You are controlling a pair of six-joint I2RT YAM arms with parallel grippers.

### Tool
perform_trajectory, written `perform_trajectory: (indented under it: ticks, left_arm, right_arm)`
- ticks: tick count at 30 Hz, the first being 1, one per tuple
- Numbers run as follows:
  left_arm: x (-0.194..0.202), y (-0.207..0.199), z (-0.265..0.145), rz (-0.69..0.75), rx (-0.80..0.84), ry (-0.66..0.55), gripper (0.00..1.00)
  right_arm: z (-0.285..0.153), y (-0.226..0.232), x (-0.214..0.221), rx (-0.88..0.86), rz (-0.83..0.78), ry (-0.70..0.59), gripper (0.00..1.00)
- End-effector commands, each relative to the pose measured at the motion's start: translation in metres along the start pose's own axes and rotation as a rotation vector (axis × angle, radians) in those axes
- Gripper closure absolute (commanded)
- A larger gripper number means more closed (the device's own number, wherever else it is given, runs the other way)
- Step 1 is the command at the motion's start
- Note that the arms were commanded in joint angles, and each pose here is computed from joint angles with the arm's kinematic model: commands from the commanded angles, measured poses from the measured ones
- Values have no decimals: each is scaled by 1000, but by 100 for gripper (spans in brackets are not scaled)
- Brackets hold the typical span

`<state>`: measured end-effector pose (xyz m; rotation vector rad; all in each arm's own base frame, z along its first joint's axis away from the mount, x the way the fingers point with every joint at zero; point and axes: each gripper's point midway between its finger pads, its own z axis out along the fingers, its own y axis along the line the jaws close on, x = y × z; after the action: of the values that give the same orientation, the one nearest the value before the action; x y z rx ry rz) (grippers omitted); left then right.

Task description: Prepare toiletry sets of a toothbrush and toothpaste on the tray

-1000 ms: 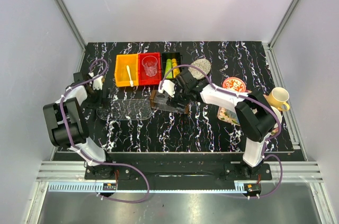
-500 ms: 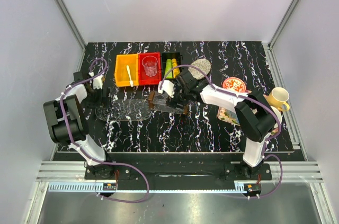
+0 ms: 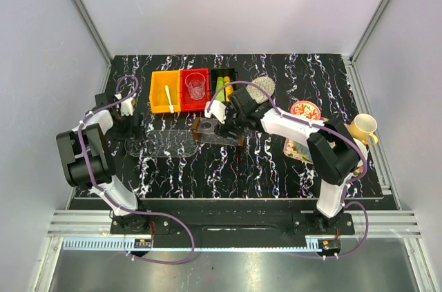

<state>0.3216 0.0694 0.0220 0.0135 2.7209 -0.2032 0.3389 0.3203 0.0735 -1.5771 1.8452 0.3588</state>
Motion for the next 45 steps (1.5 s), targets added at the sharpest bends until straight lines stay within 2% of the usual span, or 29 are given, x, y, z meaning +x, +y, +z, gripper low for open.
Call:
perform_trajectory:
  ticks: [1,10,22,32,45]
  left_arm:
    - [-7,-9,2,-20,49,-21,3]
    - [-10,-15,5,-26,68,-21,3]
    - [-16,-28,10,8,76,-12,3]
    - [-21,-35,10,7,89,-19,3]
    - [-23,-44,9,-10,117,-32,3]
  right_arm:
    - [-25,-22,-65,69,-28,-178,100]
    - [-23,-15,-70,47,-67,-191,100]
    - [4,17,-72,1,-150,-168,100]
    - [35,19,-82,94,-160,-161,100]
    - [60,36,-87,112,-206,-135,100]
